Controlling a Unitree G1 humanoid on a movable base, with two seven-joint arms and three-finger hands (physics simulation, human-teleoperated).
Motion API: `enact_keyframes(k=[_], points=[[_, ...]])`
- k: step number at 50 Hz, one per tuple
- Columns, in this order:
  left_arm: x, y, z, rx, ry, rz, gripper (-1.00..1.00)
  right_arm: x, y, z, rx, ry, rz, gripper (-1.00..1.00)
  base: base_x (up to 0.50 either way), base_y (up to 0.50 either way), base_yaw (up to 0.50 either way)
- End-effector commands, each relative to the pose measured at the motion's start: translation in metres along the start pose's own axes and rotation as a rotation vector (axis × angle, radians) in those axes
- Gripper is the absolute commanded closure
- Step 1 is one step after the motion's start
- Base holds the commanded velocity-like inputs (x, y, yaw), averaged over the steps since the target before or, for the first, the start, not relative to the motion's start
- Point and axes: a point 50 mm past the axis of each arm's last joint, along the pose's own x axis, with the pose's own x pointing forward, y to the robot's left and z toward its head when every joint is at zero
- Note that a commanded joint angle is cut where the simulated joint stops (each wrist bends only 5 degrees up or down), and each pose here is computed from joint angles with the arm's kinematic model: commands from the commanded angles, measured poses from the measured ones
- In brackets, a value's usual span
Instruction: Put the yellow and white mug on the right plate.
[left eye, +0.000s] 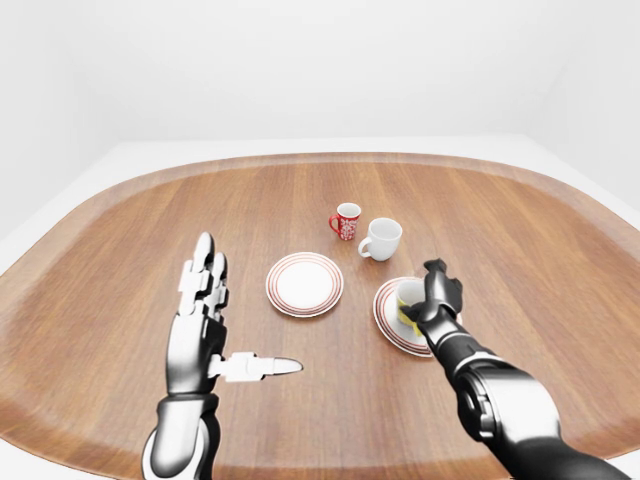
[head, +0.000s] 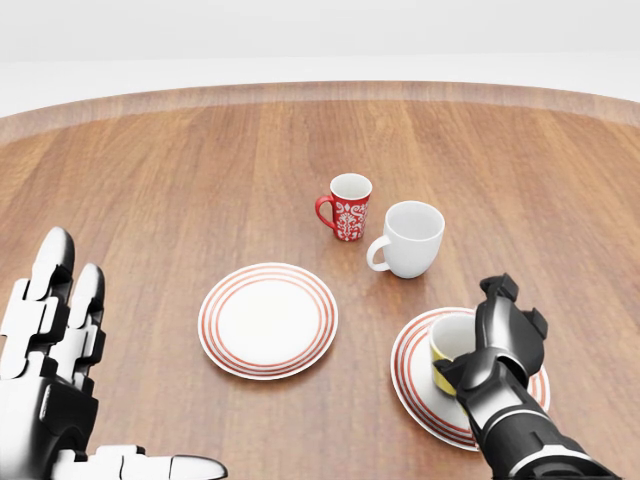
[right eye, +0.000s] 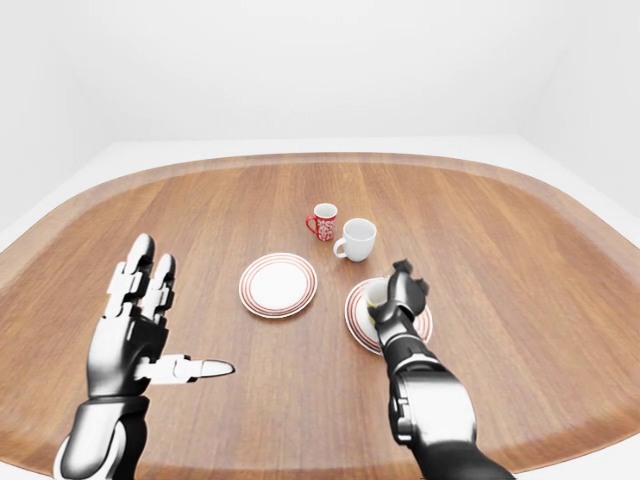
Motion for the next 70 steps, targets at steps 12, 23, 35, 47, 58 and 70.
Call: enact_keyframes(k=[12,23,35,47,58,70], points=[[-0.001,0.0,0.006,0.002,-0.024,0.002,-1.0,0.0,0.001,0.0,0.006,0.003,0.002,-1.0,0.0,0.0,0.0],[0.0,0.001,0.003,0.001,-0.013,0.004,-1.0,0.0,0.0,0.002,0.006,-0.002,0.0,-1.0,0.0,0.0,0.0],[-0.001,0.0,-0.001,0.001,0.004,0.0,-1.0,0.002,-0.003,0.003,0.017,0.0,-0.008,-1.0,0.0,0.0,0.0],[-0.001,0.002,0.002,0.0,-0.004,0.003,-1.0,0.003,-0.005,0.01,0.029,-0.016,-0.014,-1.0,0.0,0.0,0.0],[0.0,0.001,0.0,-0.001,-0.003,0.0,-1.0,0.004,-0.008,0.015,0.047,-0.031,-0.014,-1.0,0.0,0.0,0.0],[0.0,0.001,0.0,0.0,0.002,0.002,-1.0,0.005,-0.012,0.025,0.091,-0.09,-0.031,-1.0,0.0,0.0,0.0]])
